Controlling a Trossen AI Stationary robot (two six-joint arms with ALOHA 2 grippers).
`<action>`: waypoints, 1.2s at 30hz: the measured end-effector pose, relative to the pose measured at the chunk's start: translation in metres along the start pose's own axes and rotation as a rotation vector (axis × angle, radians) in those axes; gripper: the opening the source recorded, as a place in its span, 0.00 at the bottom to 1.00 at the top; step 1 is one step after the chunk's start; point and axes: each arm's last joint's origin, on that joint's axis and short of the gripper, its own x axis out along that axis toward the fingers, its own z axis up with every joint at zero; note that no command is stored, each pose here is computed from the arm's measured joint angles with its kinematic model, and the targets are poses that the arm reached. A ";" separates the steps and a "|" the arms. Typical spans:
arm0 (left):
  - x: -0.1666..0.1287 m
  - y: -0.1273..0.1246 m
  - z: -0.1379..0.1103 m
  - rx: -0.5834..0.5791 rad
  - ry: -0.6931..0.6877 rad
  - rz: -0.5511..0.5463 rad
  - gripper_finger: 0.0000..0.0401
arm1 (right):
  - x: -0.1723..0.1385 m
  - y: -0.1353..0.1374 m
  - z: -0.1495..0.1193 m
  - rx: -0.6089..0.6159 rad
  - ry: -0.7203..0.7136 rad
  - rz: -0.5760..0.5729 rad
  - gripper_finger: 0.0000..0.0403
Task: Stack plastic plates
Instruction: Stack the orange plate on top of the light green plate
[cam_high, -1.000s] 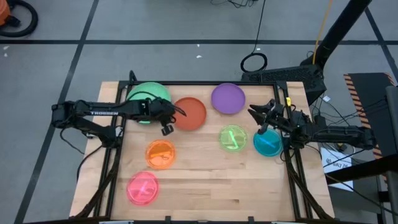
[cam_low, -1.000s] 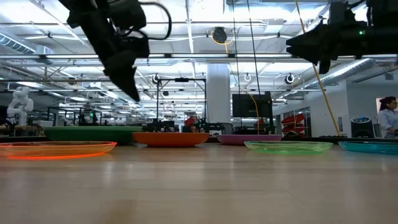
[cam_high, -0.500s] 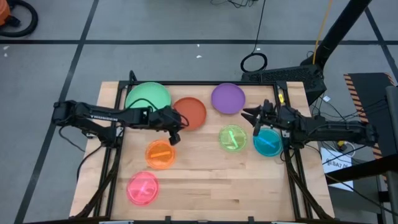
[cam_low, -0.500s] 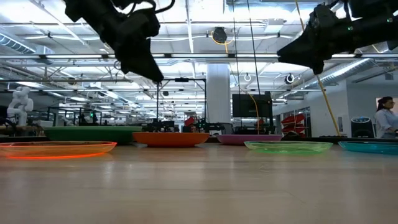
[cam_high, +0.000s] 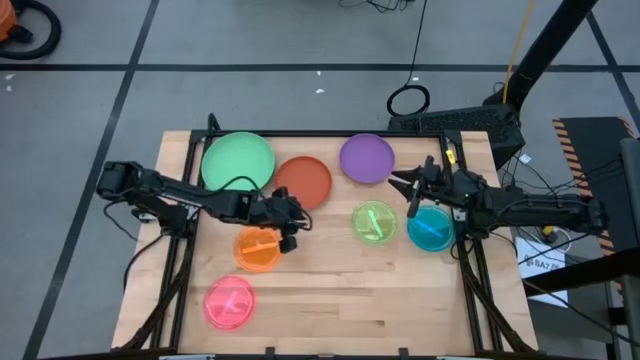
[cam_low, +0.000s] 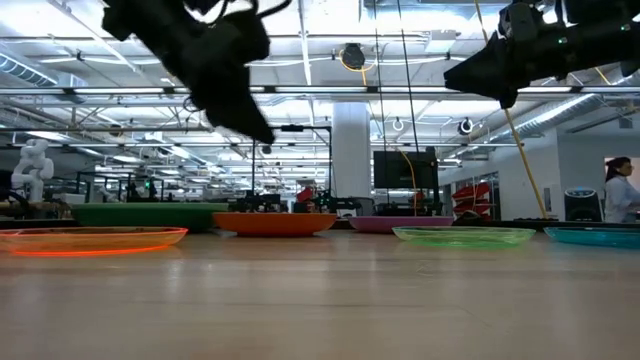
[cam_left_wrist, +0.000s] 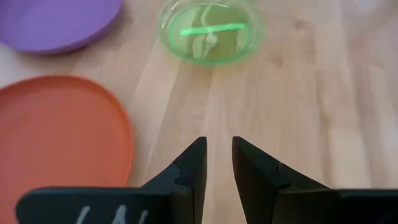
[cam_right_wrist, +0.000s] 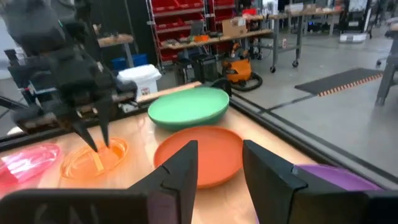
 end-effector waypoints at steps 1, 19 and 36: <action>0.002 0.001 -0.002 -0.003 0.015 0.019 0.21 | 0.000 0.000 0.000 -0.001 -0.003 0.001 0.29; 0.028 0.039 0.005 0.070 0.076 0.145 0.31 | 0.000 0.000 0.000 -0.033 -0.003 -0.003 0.29; 0.073 0.040 -0.015 0.175 0.148 0.201 0.58 | 0.001 -0.002 -0.002 -0.044 0.015 -0.041 0.29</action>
